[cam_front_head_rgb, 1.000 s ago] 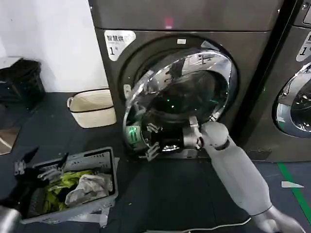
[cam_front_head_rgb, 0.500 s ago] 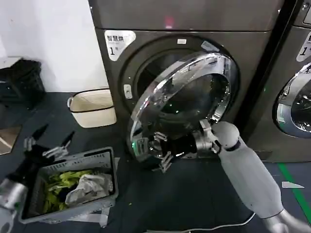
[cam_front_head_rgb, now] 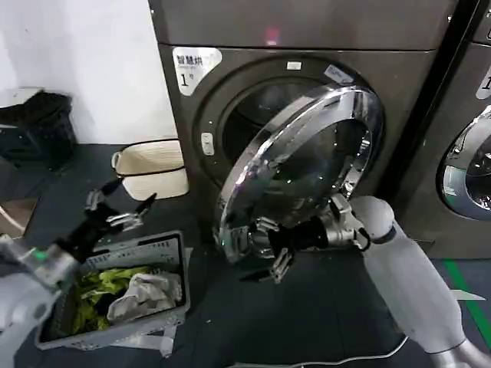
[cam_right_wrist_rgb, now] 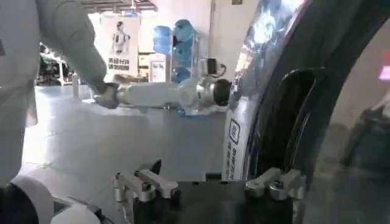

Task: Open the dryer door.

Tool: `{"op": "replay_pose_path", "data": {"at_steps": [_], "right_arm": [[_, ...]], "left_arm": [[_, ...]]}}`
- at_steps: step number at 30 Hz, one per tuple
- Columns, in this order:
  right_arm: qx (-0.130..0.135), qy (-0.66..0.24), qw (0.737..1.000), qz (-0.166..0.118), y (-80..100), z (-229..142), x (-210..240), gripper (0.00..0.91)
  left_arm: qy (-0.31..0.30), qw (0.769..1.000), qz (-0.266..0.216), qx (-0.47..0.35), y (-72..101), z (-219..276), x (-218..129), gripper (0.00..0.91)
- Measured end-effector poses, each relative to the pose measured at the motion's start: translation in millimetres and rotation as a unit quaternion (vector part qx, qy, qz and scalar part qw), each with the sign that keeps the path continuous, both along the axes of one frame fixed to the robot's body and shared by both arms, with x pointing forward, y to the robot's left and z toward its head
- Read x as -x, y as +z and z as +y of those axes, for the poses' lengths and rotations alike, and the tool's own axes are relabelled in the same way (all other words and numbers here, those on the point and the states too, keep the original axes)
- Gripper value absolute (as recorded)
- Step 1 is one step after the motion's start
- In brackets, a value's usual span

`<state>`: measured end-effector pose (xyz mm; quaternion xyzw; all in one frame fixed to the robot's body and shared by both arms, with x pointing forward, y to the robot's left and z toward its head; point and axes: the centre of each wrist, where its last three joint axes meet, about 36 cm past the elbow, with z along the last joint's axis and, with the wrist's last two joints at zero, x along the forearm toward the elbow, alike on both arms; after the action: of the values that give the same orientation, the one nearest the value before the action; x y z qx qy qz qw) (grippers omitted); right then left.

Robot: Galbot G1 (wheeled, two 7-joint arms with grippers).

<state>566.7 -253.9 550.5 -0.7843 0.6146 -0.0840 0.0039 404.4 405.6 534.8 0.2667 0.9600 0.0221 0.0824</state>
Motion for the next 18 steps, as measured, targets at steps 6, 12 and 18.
{"op": "replay_pose_path", "data": {"at_steps": [6,12,18], "right_arm": [[-0.003,-0.011,1.000,0.000,-0.5,-14,7,0.907],[-0.003,-0.022,1.000,0.001,-3.6,-29,19,0.907],[-0.004,-0.051,0.999,0.006,-12.1,-56,32,0.907]], "left_arm": [[-0.019,1.000,0.015,0.001,2.2,4,-31,0.907],[-0.054,0.998,0.032,-0.007,4.2,-13,-49,0.907],[-0.093,0.995,0.035,-0.012,7.4,-35,-63,0.907]]}}
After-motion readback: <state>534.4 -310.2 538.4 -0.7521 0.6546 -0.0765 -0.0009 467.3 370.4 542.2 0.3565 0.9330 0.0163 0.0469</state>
